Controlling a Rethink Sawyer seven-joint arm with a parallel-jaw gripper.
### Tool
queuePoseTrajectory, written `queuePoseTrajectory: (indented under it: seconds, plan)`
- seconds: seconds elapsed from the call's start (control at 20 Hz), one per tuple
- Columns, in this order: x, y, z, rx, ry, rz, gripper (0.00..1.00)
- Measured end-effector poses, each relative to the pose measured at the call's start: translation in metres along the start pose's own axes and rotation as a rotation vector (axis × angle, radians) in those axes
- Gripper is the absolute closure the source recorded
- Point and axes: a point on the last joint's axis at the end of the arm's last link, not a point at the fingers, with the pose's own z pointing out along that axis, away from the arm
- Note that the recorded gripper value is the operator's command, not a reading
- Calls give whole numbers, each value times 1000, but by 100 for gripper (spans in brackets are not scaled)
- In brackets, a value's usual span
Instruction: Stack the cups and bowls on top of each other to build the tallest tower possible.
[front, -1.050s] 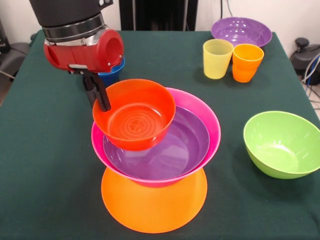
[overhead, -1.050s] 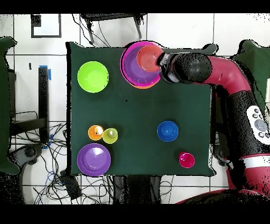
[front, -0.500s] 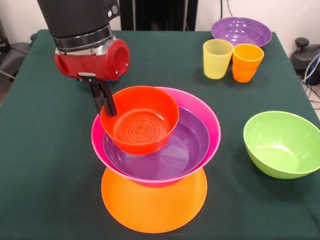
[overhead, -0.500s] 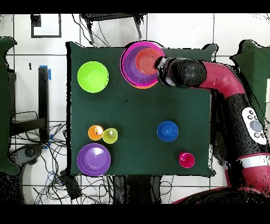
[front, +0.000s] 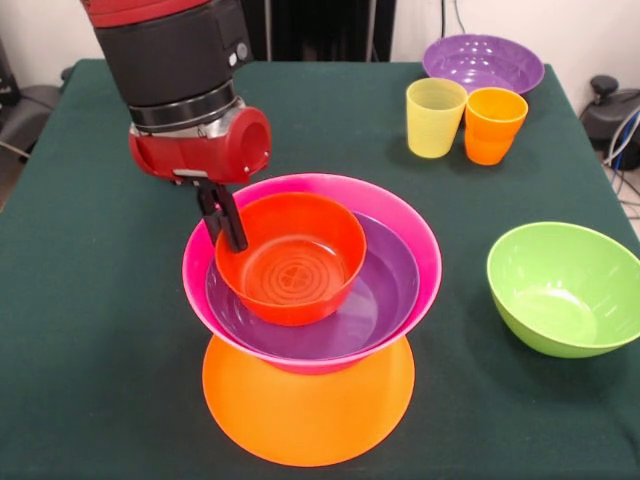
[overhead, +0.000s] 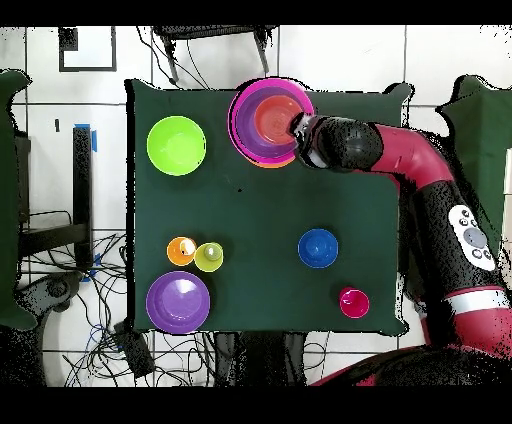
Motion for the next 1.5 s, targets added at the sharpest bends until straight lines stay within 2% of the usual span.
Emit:
queuePoseTrajectory:
  seconds: [0.25, 0.6, 0.65, 1.1, 1.3, 1.35, 1.5]
  plan:
    - [11, 2, 6, -5, 8, -7, 100]
    - [17, 5, 10, -15, -2, -16, 100]
    - [20, 6, 12, -19, -6, -19, 0]
    - [20, 9, 11, -23, -18, -25, 0]
    - [22, 13, -2, -17, -24, -39, 0]
    - [21, 18, -15, -13, -34, -49, 0]
    - [18, 24, -31, -9, -50, -56, 0]
